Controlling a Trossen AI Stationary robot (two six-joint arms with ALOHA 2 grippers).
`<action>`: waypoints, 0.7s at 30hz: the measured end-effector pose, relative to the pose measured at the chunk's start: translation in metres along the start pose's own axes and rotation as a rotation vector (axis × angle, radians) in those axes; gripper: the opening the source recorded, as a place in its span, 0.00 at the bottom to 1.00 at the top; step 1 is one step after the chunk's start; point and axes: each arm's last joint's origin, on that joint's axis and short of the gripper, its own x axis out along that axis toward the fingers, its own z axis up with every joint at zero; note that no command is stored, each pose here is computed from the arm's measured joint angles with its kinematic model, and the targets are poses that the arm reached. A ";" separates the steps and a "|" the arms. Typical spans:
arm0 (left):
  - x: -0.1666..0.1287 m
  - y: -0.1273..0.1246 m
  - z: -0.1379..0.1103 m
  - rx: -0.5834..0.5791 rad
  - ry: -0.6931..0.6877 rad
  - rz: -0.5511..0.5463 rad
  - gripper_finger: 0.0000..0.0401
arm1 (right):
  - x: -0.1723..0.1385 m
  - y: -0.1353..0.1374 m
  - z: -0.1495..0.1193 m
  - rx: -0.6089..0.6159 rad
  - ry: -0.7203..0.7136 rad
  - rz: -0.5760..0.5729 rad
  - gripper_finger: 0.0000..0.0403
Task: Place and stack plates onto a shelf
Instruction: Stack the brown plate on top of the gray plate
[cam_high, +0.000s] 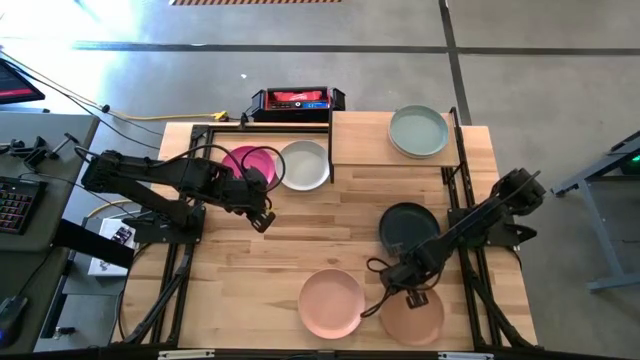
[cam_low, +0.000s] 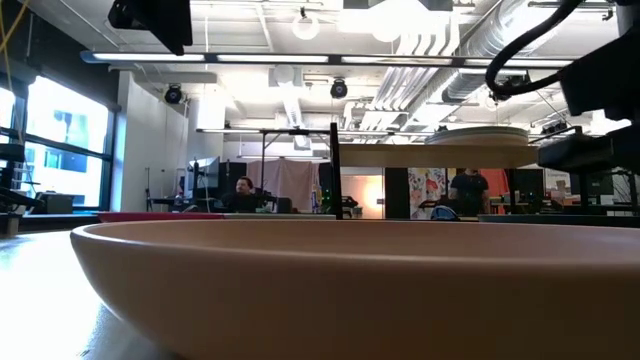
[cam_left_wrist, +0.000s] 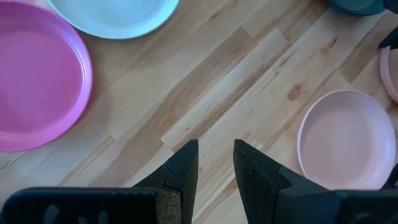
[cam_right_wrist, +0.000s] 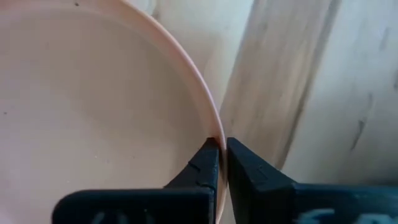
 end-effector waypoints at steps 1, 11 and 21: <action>0.000 0.000 0.000 0.000 -0.004 0.003 0.22 | -0.002 -0.001 0.000 0.018 -0.001 0.000 0.01; 0.000 0.000 0.001 0.010 -0.022 0.014 0.22 | -0.056 -0.017 -0.009 0.282 -0.057 -0.055 0.00; 0.000 0.002 0.003 0.133 -0.075 0.061 0.22 | -0.124 -0.043 -0.023 0.599 -0.198 -0.125 0.00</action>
